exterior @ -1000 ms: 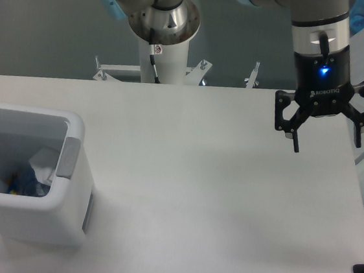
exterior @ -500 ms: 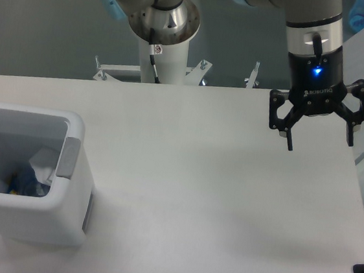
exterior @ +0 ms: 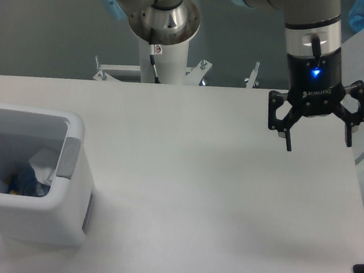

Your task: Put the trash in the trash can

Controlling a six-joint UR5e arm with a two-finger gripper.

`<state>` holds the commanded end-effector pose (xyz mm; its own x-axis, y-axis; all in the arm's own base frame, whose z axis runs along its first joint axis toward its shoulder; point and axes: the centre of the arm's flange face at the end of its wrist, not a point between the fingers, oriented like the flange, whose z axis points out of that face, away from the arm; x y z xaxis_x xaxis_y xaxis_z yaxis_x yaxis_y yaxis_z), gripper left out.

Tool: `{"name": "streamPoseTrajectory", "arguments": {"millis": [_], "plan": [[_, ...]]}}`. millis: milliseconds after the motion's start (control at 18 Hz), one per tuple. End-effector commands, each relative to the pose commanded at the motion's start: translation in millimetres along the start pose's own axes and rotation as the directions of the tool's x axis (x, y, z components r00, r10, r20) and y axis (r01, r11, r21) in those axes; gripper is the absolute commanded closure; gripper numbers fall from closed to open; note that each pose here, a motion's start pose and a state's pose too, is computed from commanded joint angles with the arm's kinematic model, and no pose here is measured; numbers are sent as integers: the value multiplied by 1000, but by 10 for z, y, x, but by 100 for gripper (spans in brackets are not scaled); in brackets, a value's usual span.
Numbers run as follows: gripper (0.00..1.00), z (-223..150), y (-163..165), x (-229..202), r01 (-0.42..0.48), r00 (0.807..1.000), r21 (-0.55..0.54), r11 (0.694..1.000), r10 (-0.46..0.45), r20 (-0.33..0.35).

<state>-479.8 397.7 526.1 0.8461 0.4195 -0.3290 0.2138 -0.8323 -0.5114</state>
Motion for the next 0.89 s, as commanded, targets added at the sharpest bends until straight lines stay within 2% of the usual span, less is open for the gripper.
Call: {"name": "streamPoseTrajectory", "arguments": {"millis": [889], "plan": [[0,40,29,44,-1,1000,-7,1000,1,-9]]}}
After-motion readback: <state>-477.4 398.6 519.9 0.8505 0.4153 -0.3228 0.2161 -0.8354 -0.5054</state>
